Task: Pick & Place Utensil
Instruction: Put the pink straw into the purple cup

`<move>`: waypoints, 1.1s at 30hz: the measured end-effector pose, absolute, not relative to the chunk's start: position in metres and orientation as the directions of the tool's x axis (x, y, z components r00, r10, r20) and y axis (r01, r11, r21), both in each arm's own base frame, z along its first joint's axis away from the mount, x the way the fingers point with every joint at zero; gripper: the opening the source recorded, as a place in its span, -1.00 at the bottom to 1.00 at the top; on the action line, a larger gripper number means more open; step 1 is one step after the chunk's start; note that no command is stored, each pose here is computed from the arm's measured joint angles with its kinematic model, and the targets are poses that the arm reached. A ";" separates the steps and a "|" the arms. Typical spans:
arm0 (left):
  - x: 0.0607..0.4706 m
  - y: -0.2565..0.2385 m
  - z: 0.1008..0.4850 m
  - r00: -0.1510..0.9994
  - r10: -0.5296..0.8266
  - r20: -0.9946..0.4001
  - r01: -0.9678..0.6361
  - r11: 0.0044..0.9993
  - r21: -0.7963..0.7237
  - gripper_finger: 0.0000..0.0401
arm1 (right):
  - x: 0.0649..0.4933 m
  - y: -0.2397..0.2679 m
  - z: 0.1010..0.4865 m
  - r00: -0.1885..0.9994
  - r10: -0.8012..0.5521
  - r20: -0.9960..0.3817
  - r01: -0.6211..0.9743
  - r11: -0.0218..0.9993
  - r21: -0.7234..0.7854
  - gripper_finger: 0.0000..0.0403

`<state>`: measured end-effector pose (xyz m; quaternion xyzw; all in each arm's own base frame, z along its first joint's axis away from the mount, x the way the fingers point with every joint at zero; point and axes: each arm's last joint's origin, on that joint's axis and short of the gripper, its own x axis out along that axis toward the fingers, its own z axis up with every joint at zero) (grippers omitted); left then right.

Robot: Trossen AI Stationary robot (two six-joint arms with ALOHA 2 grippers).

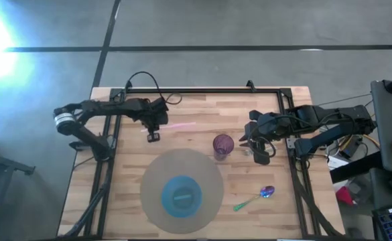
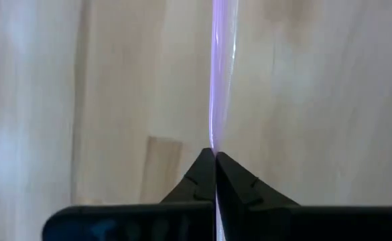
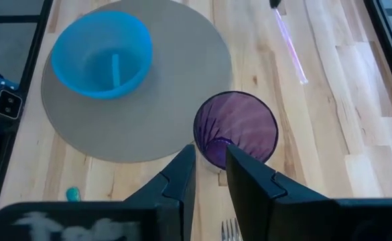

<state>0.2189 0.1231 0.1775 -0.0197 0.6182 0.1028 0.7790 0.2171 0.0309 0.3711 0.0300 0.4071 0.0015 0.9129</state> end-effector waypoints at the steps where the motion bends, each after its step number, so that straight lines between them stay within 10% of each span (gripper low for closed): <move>1: 0.217 0.122 0.180 0.219 0.139 -0.966 -0.189 0.977 0.098 -1.00 | 0.217 0.031 0.371 0.668 0.028 -0.743 0.024 0.998 0.059 -0.60; 33: 0.224 0.091 0.287 0.852 0.227 -0.471 -0.240 0.970 0.032 -1.00 | 0.217 0.032 0.372 0.674 0.034 -0.738 0.042 0.996 0.084 -0.62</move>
